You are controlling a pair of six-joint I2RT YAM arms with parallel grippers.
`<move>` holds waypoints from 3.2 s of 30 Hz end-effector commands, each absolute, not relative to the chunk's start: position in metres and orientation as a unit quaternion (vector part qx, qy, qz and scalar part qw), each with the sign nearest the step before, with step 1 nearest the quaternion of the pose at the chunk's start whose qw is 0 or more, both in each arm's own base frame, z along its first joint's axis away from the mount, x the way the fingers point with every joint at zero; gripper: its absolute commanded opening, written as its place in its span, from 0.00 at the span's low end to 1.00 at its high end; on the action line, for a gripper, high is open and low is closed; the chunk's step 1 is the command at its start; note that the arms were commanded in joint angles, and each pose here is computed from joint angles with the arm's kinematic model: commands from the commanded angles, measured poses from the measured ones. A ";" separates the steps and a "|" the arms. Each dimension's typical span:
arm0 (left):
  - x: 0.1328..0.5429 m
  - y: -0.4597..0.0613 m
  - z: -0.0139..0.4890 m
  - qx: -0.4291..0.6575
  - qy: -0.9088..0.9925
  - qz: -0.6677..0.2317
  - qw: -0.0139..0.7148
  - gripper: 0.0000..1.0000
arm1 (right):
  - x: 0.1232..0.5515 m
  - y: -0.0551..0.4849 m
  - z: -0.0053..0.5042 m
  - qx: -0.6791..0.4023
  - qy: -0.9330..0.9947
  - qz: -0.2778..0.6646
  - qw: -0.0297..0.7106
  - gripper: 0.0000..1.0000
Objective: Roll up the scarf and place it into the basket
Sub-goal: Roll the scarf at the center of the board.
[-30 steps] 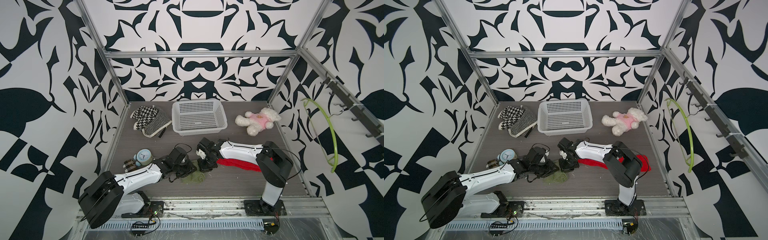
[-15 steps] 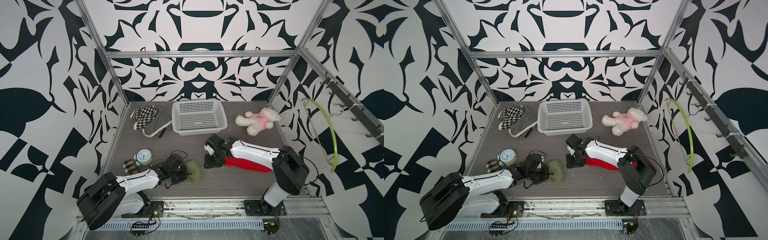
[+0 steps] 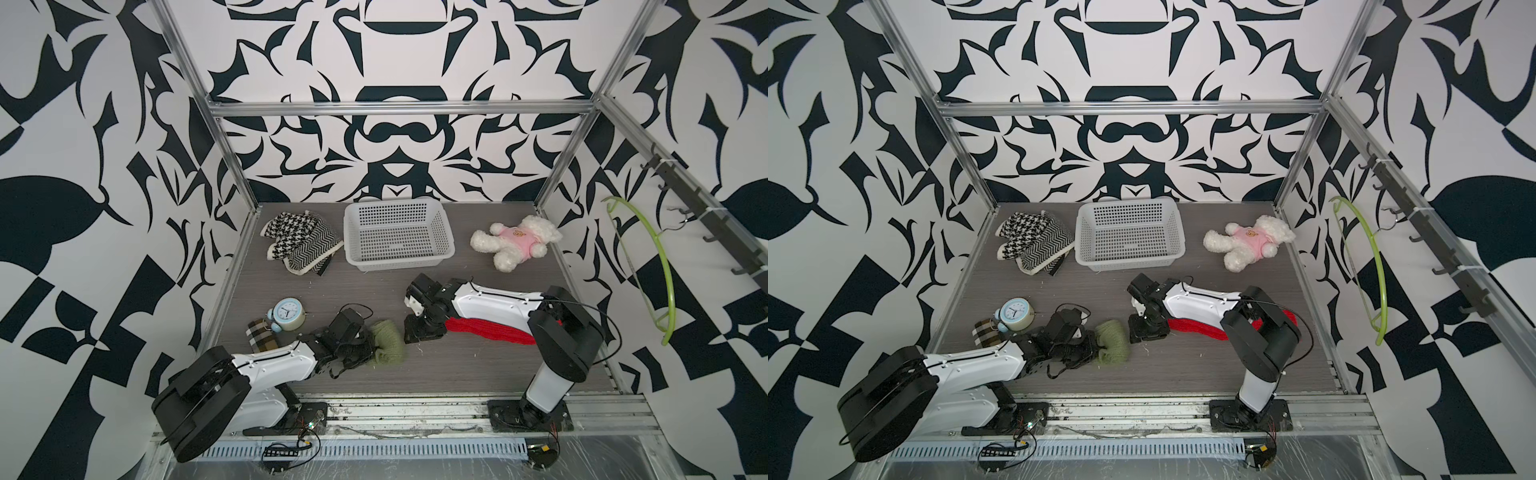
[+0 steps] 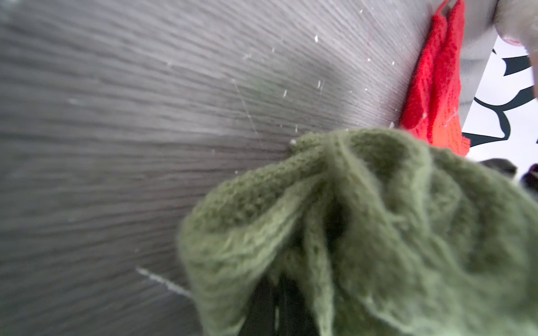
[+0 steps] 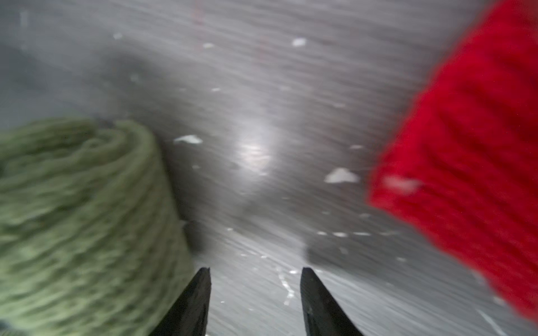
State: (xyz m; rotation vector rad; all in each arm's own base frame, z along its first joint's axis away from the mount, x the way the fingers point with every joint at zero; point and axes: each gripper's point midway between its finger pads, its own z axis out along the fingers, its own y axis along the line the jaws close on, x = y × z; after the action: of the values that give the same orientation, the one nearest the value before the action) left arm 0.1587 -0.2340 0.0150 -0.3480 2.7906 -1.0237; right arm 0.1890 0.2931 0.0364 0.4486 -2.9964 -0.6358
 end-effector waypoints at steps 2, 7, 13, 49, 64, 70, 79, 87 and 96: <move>0.136 -0.199 -0.027 -0.136 0.958 -0.248 0.034 0.00 | 0.189 0.334 0.067 0.169 -0.941 -0.292 0.004 0.60; 0.139 -0.197 -0.027 -0.138 0.959 -0.244 0.037 0.20 | 0.186 0.346 0.076 0.172 -0.927 -0.333 0.001 0.69; 0.143 -0.197 -0.023 -0.129 0.960 -0.243 0.047 0.56 | 0.179 0.353 0.070 0.176 -0.917 -0.357 0.018 0.69; 0.146 -0.208 -0.026 -0.123 0.961 -0.247 0.030 0.00 | 0.167 0.410 0.044 0.074 -0.838 -0.533 0.092 0.00; 0.156 -0.161 0.009 -0.155 0.956 -0.240 0.074 0.62 | 0.161 0.334 -0.009 0.087 -0.953 -0.278 0.080 0.00; 0.156 -0.145 0.021 -0.176 0.953 -0.229 0.092 0.72 | 0.169 0.321 -0.005 0.088 -0.963 -0.247 0.060 0.00; 0.164 -0.151 0.057 -0.184 0.940 -0.264 0.114 0.80 | 0.185 0.312 0.015 0.098 -0.968 -0.231 0.027 0.00; 0.186 -0.204 0.104 -0.136 0.905 -0.386 0.119 0.81 | 0.195 0.316 0.034 0.115 -0.966 -0.233 -0.003 0.00; 0.193 -0.246 0.108 -0.094 0.900 -0.412 0.102 0.75 | 0.199 0.325 0.041 0.124 -0.963 -0.239 -0.016 0.00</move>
State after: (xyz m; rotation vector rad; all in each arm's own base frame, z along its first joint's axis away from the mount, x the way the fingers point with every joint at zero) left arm 0.1892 -0.2275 0.0934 -0.3462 2.6954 -1.1365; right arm 0.1915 0.3219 0.0278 0.3561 -3.0127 -0.7540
